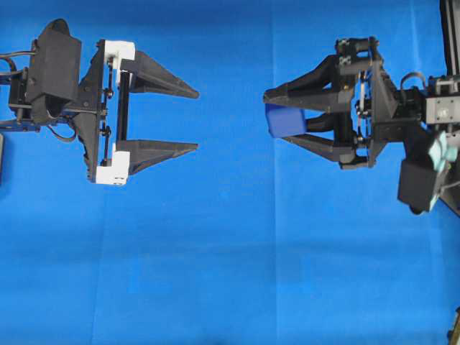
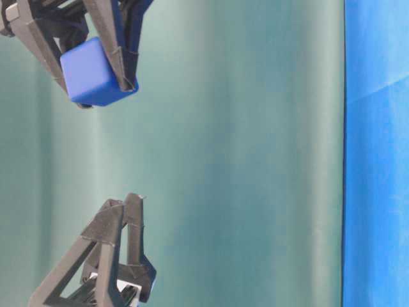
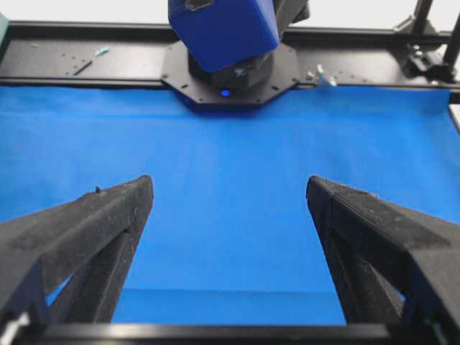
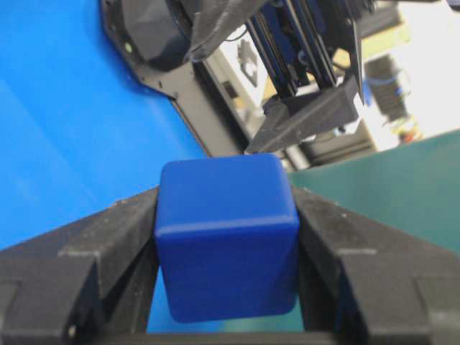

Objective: Handover the blue block to the right arm after grasping it with the left arm, then place it in the designated position.
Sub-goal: 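Open the left gripper and pull the cube away with the right gripper, then hold the cube in the right gripper and retract it rightward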

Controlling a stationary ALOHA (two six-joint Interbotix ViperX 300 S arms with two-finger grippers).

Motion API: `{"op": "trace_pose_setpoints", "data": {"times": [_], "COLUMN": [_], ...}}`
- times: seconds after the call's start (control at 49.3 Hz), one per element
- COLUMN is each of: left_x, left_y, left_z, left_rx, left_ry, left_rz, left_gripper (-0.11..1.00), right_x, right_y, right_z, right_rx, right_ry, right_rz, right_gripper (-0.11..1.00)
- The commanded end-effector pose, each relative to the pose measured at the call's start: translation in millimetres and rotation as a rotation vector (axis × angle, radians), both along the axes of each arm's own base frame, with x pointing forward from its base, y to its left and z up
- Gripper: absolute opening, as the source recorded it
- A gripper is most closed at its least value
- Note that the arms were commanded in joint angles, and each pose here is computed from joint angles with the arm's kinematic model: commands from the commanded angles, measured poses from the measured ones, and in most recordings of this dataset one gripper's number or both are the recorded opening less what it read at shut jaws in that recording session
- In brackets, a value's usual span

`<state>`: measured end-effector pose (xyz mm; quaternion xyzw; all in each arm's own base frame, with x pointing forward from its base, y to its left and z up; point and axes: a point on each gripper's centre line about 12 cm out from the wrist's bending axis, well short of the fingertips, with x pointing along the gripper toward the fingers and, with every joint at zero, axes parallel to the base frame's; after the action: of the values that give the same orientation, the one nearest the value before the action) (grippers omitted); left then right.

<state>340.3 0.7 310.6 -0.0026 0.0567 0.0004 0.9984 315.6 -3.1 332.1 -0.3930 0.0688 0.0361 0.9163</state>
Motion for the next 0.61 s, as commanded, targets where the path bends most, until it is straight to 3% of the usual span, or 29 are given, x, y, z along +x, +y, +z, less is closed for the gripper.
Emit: {"op": "trace_pose_setpoints", "data": {"times": [0.0, 0.203, 0.588], "left_x": [-1.4, -1.4, -1.1], "left_y": [0.0, 0.0, 0.0], "left_z": [13.0, 13.0, 14.2], "left_rx": [0.002, 0.002, 0.006], "left_ry": [-0.041, -0.041, -0.044], "left_rz": [0.0, 0.0, -0.001], "left_gripper": [0.93, 0.93, 0.93], "right_x": [-3.1, -6.8, -8.3], "right_y": [-0.4, -2.3, -3.5], "right_z": [12.1, 16.3, 16.6], "right_rx": [0.129, 0.399, 0.744], "right_ry": [-0.034, -0.028, -0.001], "right_rz": [-0.024, -0.08, -0.15], "right_gripper": [0.44, 0.44, 0.44]}}
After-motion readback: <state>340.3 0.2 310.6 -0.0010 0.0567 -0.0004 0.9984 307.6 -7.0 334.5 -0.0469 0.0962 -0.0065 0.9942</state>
